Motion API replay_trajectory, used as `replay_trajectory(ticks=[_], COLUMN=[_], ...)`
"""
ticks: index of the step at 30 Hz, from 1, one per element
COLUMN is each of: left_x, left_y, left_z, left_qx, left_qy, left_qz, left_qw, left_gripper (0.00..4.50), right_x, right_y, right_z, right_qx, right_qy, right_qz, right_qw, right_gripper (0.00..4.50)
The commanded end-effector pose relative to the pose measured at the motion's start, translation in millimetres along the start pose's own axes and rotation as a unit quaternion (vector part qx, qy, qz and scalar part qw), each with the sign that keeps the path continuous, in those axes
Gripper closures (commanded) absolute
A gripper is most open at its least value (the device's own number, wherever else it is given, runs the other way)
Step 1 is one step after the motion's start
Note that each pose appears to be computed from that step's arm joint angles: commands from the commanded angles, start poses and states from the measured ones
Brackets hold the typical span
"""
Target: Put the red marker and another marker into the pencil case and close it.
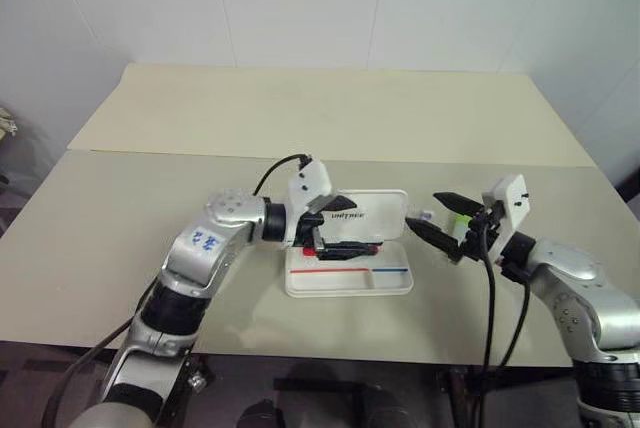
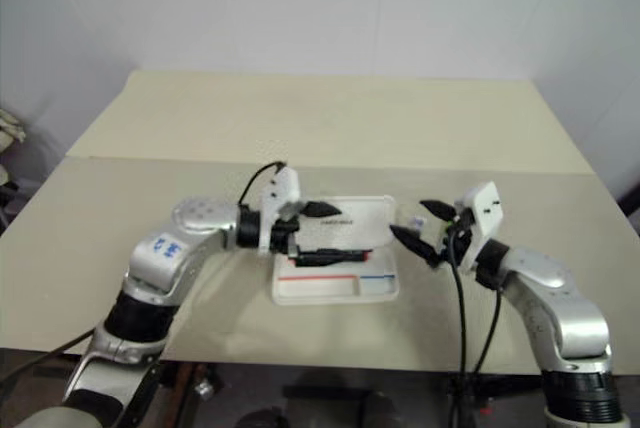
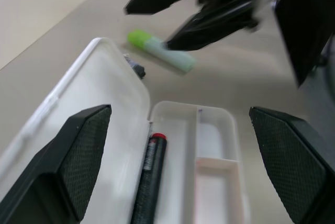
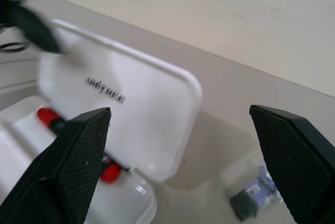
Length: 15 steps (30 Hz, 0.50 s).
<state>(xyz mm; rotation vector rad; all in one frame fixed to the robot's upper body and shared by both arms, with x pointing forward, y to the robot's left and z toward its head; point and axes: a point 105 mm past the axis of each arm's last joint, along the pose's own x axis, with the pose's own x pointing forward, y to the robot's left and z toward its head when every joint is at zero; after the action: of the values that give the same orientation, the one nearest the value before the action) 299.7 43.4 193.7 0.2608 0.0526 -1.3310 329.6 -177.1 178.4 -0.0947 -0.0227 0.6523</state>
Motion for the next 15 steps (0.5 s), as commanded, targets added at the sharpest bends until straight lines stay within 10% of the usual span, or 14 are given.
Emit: replay_trajectory(ticks=[1,15], left_x=[-15,-74], left_y=[-12,-35], left_z=[21,2], left_qx=[0.047,0.068], left_qy=[-0.066,-0.101], left_qz=[-0.006,0.072], left_qw=[0.997,0.99], left_gripper=[0.01,0.01], right_x=[5,-10], right_y=[-12,-47], right_z=[-3,-11], right_qx=[-0.039,-0.023], right_qy=[0.029,0.039], right_qz=[-0.061,-0.22], right_qw=[0.997,0.974], right_gripper=[0.0,0.0])
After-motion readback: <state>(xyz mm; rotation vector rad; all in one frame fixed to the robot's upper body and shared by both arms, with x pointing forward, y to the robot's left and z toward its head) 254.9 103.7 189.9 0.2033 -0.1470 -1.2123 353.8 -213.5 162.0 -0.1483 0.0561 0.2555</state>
